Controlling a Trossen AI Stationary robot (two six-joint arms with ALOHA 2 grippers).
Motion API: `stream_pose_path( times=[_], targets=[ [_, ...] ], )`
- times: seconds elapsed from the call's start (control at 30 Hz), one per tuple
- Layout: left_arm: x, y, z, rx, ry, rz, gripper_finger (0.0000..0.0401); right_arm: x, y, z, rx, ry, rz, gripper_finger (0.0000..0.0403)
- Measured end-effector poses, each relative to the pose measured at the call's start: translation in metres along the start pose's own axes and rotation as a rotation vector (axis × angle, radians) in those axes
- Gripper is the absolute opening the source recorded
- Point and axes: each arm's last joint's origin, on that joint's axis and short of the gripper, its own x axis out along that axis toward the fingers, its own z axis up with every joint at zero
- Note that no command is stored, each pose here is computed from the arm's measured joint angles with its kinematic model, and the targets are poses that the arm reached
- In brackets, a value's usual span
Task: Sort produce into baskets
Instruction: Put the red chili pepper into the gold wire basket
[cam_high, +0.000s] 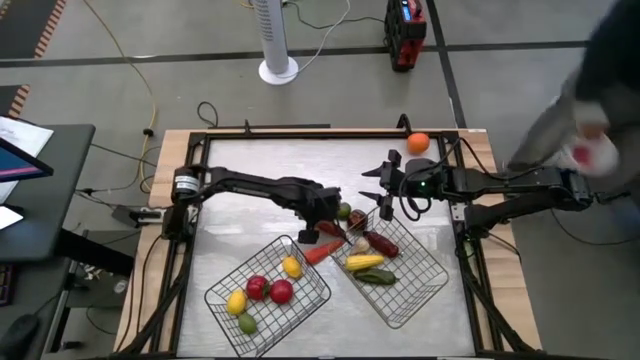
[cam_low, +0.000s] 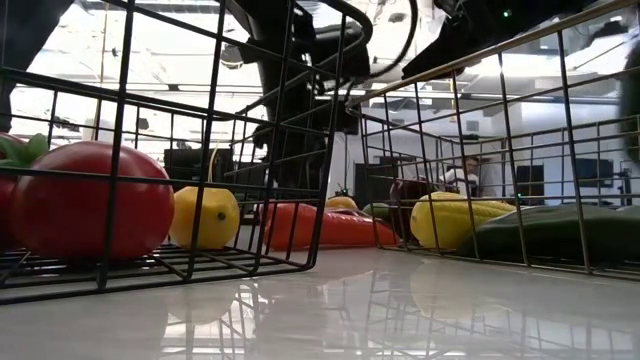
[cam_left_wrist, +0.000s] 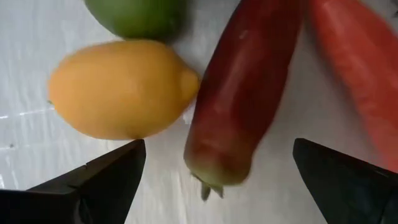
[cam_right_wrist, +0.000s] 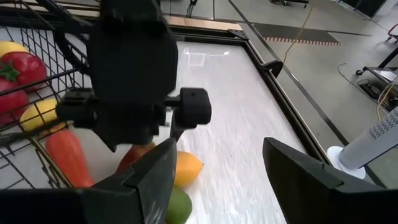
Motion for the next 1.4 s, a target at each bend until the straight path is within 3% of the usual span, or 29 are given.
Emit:
stream_pose_path(
  times=[0.2,0.6,0.8,0.97,1.07,1.17,1.4],
  targets=[
    [0.017,-0.002,-0.003,-0.010,0.055,-0.004,0.0351,0.000,0.000,0.000,0.000,0.001,0.000,0.0268],
    [0.012,0.000,-0.005,0.011,0.087,0.073,0.0178,0.000,0.000,0.000,0.007,0.002,0.000,0.0268],
    [-0.022,0.015,-0.014,0.063,0.108,0.161,0.0106,0.000,0.000,-0.001,0.007,0.013,0.001,0.0268],
    [-0.051,0.026,-0.013,0.033,-0.026,0.065,0.0067,0.001,-0.003,-0.001,0.014,0.007,-0.012,0.0268],
    [-0.055,0.026,-0.014,0.029,-0.044,0.034,0.0066,0.001,-0.005,-0.001,0.025,0.009,-0.019,0.0268],
    [-0.048,0.021,-0.012,0.045,-0.030,0.019,0.0090,0.001,-0.006,-0.001,0.028,0.010,-0.025,0.0268],
    [-0.022,-0.003,-0.002,0.167,-0.013,0.031,0.0205,0.001,-0.006,-0.001,0.035,0.011,-0.024,0.0268]
  ],
)
